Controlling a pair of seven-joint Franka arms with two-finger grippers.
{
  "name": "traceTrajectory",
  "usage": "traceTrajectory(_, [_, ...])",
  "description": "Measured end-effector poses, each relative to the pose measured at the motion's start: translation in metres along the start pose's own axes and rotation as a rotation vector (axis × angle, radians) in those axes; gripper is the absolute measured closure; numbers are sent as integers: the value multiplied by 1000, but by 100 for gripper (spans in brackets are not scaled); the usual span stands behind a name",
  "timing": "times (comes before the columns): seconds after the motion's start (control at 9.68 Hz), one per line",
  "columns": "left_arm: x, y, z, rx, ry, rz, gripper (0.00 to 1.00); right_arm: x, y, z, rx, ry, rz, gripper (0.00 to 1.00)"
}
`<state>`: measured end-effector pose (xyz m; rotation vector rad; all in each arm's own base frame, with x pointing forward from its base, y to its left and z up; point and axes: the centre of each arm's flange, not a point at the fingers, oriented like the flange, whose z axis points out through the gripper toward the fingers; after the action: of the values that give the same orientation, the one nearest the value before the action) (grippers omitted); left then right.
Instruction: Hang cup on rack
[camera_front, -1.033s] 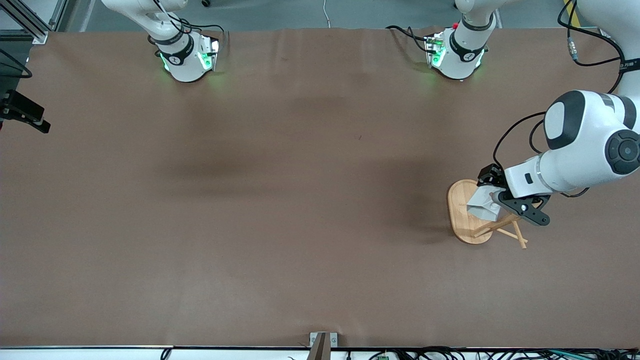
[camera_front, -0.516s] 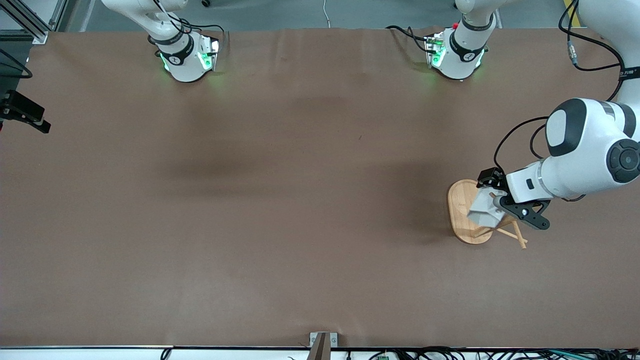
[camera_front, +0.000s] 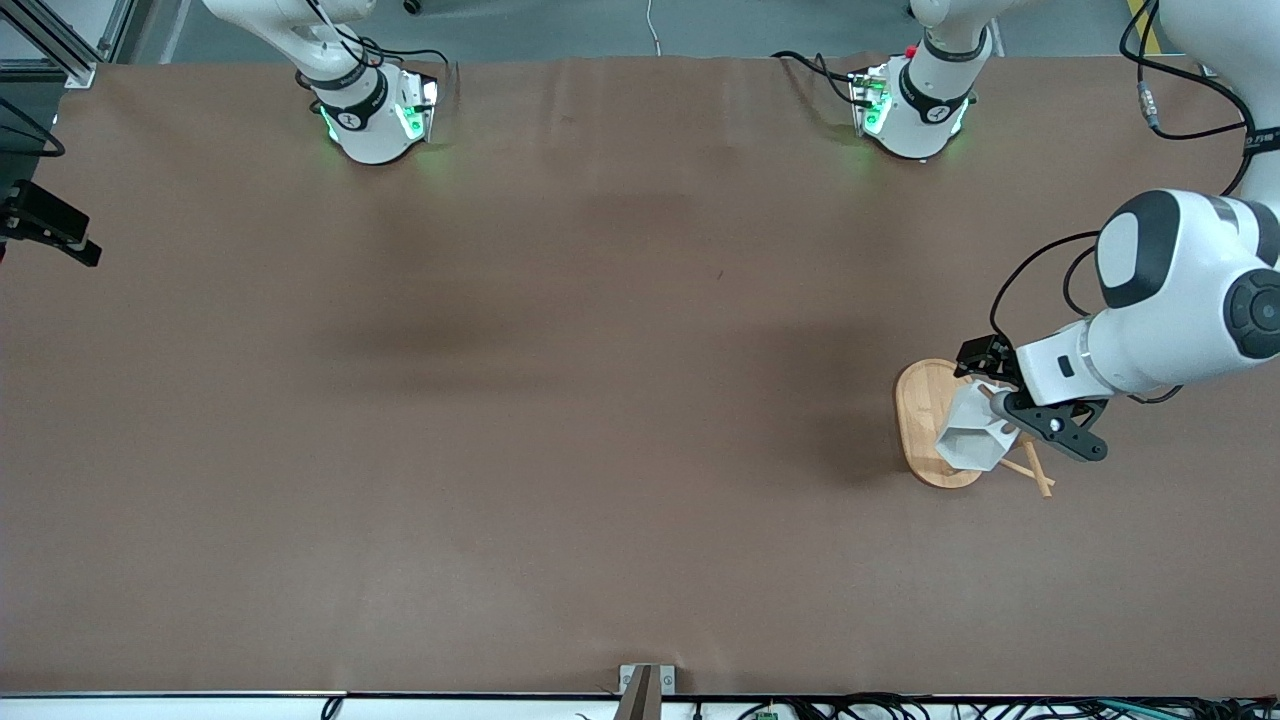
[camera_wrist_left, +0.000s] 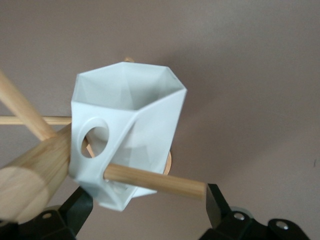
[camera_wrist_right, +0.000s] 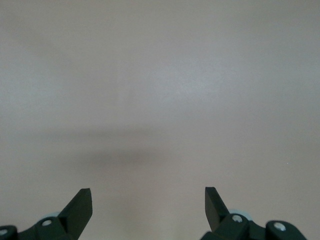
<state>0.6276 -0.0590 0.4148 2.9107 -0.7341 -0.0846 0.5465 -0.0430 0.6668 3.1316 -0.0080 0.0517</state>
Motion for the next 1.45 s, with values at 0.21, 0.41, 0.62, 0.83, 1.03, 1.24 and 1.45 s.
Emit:
traceTrajectory(0.21, [-6,15,-52,27,23,-84,0,0,0,0,0,-1,1,0])
traceTrajectory(0.41, [-12,30,-110,7,40,-196,0,0,0,0,0,-1,1,0])
traceTrajectory(0.62, [-13,46,-149,8,66,-336,0,0,0,1,0,-1,1,0])
traceTrajectory(0.83, [-18,68,-172,18,71,-440,0,0,1,1,0,-2,1,0])
traceTrajectory(1.03, [-28,72,-192,34,89,-458,0,0,1,1,0,-2,1,0])
traceTrajectory(1.24, [-39,61,-211,53,107,-484,0,0,1,1,0,-2,1,0])
traceTrajectory(1.45, [-48,70,-228,88,128,-487,0,0,1,1,0,-2,1,0])
